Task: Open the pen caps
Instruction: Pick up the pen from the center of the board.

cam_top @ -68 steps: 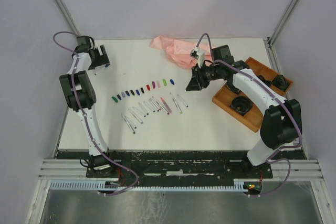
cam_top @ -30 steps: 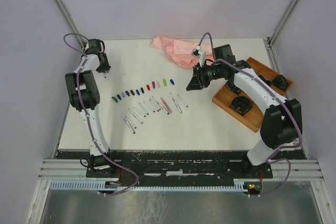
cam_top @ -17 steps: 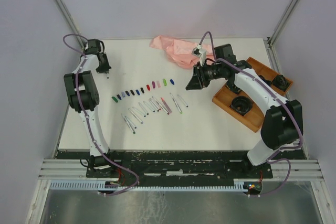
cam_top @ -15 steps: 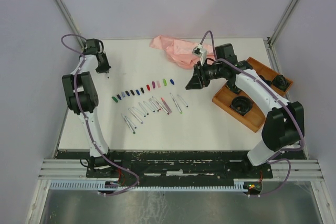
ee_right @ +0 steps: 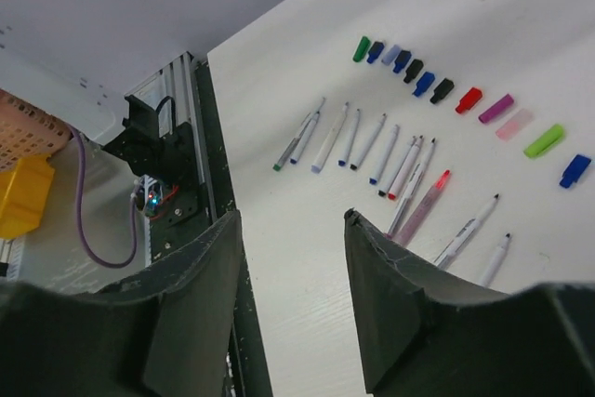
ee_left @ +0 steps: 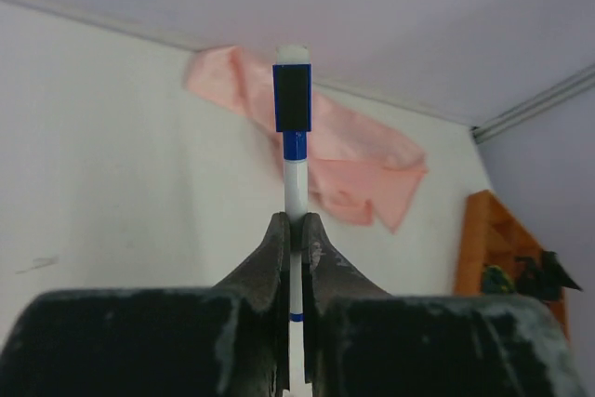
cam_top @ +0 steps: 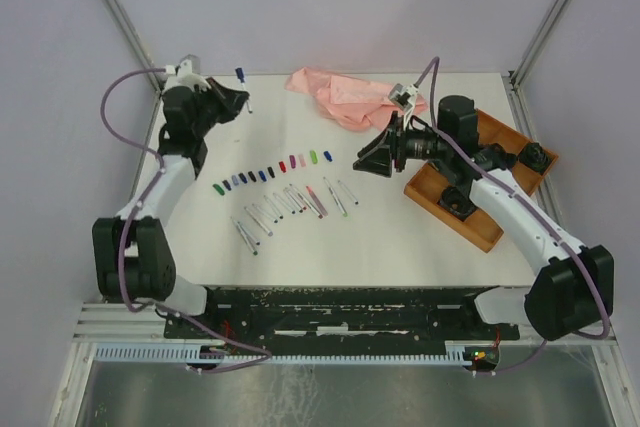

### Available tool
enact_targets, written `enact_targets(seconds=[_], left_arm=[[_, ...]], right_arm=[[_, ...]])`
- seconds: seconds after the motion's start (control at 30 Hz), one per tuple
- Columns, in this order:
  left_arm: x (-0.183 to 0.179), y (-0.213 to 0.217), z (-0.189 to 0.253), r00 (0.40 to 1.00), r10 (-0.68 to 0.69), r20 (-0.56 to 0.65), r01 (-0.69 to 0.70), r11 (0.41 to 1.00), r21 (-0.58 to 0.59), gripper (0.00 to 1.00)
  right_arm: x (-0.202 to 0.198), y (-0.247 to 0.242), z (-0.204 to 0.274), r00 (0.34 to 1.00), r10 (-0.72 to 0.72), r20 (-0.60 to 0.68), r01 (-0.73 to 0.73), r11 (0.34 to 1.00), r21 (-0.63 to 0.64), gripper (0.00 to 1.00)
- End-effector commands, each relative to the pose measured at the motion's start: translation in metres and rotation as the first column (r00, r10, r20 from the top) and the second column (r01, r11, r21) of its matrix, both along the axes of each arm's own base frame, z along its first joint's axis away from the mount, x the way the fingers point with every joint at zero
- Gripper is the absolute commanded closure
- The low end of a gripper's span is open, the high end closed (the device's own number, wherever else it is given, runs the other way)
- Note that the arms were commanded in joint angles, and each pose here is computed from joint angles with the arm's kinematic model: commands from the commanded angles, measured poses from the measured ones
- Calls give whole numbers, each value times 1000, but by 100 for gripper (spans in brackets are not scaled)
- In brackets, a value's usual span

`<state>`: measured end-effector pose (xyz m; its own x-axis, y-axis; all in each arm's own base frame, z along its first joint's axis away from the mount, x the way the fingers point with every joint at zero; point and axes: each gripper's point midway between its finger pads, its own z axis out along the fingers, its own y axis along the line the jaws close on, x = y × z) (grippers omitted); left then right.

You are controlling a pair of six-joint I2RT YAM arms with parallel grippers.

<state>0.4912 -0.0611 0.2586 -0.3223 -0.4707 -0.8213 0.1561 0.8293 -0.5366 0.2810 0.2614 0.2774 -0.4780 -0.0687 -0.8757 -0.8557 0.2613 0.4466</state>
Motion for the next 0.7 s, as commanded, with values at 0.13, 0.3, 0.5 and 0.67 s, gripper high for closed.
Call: enact_targets(seconds=[0.13, 0.3, 0.5, 0.67], left_arm=[[-142, -118, 121, 800, -166, 576, 354, 906, -231, 97], [-205, -144, 125, 727, -167, 667, 436, 861, -260, 97], [-249, -167, 125, 676, -178, 715, 493, 830, -259, 97], [-267, -178, 121, 654, -190, 733, 531, 805, -265, 97]], right_arm=[[-11, 2, 65, 987, -44, 155, 3, 967, 256, 32], [-19, 6, 72, 986, -42, 160, -11, 948, 319, 29], [-41, 28, 70, 983, 52, 174, -109, 936, 336, 28], [-56, 40, 67, 973, 97, 210, -164, 929, 332, 28]])
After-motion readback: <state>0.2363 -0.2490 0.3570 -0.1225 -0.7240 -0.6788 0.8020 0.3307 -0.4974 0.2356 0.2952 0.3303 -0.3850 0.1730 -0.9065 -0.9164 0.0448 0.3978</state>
